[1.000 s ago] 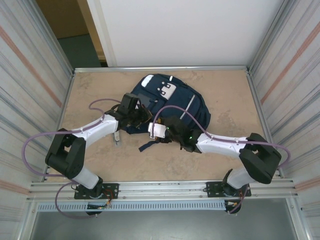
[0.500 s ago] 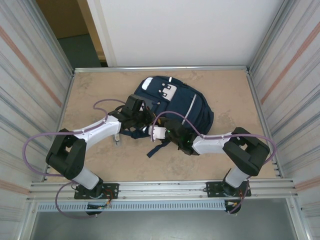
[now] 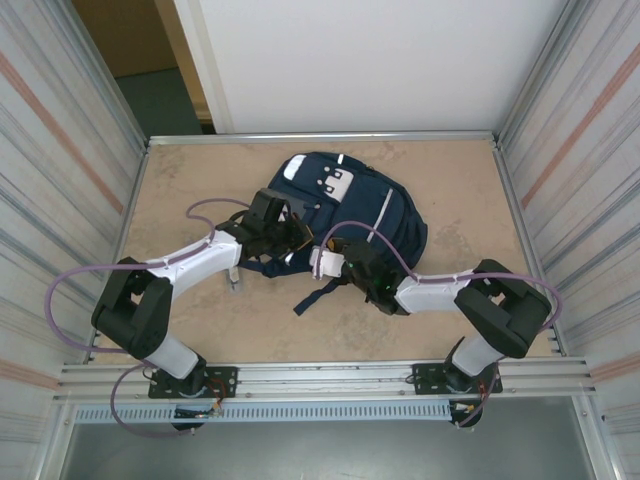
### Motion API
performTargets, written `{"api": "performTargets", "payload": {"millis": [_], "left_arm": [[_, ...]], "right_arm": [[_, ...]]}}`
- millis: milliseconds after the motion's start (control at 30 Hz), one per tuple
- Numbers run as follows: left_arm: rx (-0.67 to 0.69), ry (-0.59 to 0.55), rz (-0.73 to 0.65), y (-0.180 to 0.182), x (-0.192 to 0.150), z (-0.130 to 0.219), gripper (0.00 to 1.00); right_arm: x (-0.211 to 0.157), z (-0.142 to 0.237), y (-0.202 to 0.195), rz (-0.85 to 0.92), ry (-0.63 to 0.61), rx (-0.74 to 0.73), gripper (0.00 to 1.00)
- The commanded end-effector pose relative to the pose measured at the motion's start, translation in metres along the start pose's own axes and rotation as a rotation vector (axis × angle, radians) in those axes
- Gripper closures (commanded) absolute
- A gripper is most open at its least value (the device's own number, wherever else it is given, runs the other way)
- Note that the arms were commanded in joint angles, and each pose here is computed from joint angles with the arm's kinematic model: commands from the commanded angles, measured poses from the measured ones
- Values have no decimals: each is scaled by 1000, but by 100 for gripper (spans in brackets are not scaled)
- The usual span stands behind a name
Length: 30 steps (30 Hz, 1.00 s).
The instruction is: Pack the student bag
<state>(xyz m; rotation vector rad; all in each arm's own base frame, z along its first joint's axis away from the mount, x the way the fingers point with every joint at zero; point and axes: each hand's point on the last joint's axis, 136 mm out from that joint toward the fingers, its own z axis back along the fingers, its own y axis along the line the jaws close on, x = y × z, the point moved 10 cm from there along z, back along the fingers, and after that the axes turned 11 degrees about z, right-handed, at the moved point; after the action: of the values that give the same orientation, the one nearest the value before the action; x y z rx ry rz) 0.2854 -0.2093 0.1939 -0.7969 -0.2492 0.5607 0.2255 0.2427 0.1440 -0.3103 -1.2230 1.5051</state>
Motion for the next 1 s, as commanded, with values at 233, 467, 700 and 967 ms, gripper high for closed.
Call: {"api": "performTargets", "payload": {"millis": [233, 467, 700, 967], "left_arm": [[-86, -14, -15, -18, 6, 12, 100], [-83, -13, 4, -11, 9, 8, 100], [-97, 20, 12, -13, 9, 2, 100], [-93, 45, 14, -10, 6, -5, 100]], "right_arm": [[1, 8, -15, -192, -88, -28, 82], [-4, 17, -27, -449, -76, 29, 77], [-13, 24, -19, -530, -78, 79, 82], [-10, 24, -16, -511, -131, 155, 68]]}}
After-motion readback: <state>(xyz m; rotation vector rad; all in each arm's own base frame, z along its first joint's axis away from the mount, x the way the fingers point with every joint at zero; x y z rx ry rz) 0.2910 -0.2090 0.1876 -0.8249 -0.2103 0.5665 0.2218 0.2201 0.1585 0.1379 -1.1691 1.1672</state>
